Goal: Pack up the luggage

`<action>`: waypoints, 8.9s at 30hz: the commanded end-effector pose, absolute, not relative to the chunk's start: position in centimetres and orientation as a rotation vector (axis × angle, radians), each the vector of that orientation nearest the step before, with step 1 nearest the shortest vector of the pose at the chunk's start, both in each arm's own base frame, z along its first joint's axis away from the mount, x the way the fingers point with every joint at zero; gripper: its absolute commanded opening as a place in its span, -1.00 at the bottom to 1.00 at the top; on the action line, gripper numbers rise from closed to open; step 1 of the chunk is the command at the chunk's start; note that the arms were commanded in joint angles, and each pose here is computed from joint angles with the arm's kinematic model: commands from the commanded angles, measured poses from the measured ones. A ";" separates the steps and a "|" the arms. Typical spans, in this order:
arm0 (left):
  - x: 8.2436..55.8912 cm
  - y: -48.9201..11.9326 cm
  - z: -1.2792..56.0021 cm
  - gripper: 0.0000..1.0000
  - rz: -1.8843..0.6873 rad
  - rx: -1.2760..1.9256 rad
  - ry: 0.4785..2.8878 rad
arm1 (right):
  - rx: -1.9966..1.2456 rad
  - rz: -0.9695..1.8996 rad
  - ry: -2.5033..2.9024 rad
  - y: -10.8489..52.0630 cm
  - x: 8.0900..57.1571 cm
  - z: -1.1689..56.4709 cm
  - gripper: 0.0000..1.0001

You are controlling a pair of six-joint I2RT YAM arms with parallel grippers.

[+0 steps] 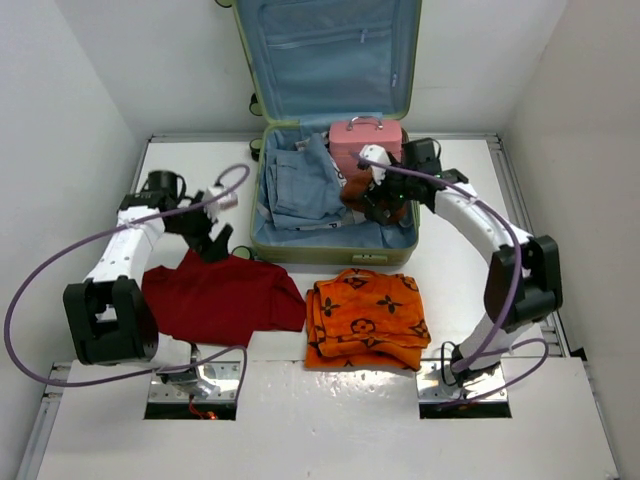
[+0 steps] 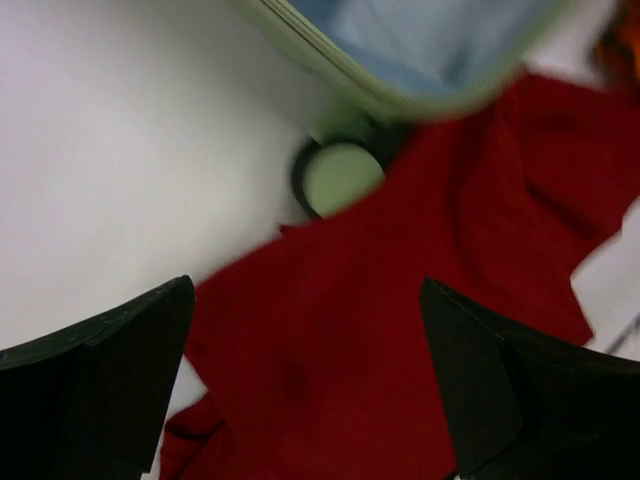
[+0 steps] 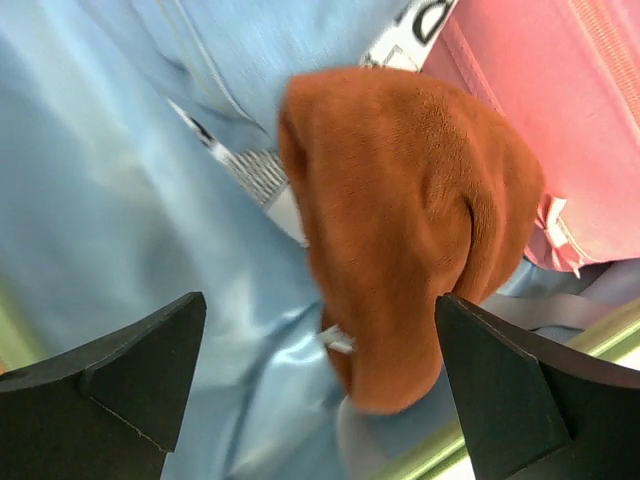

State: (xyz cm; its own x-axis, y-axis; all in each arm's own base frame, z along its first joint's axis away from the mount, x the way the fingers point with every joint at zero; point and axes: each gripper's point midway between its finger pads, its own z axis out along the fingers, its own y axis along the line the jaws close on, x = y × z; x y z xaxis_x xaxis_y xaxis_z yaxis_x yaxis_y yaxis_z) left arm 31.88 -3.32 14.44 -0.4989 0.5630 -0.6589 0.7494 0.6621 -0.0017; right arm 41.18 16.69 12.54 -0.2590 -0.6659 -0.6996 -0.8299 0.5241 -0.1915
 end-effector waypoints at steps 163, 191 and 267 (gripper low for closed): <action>34.1 -12.5 30.8 1.00 -0.501 0.269 1.706 | -0.544 0.892 2.387 16.0 16.2 7.9 -1.00; 36.0 -12.1 30.7 1.00 -0.402 0.263 1.684 | -0.380 0.849 1.879 22.4 49.3 24.9 -1.00; 70.9 -13.4 31.0 0.47 -0.837 0.010 1.254 | -0.176 0.683 1.318 12.4 71.1 28.2 0.33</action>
State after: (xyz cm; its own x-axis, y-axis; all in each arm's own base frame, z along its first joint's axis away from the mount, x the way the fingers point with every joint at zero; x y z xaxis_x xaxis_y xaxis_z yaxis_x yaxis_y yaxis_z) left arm 73.53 -7.35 29.07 0.0993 -0.5737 -0.8130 0.3632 0.7816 -0.5072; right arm 74.12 3.01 22.03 0.0168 0.3797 -0.9249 -0.2588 0.8952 0.3628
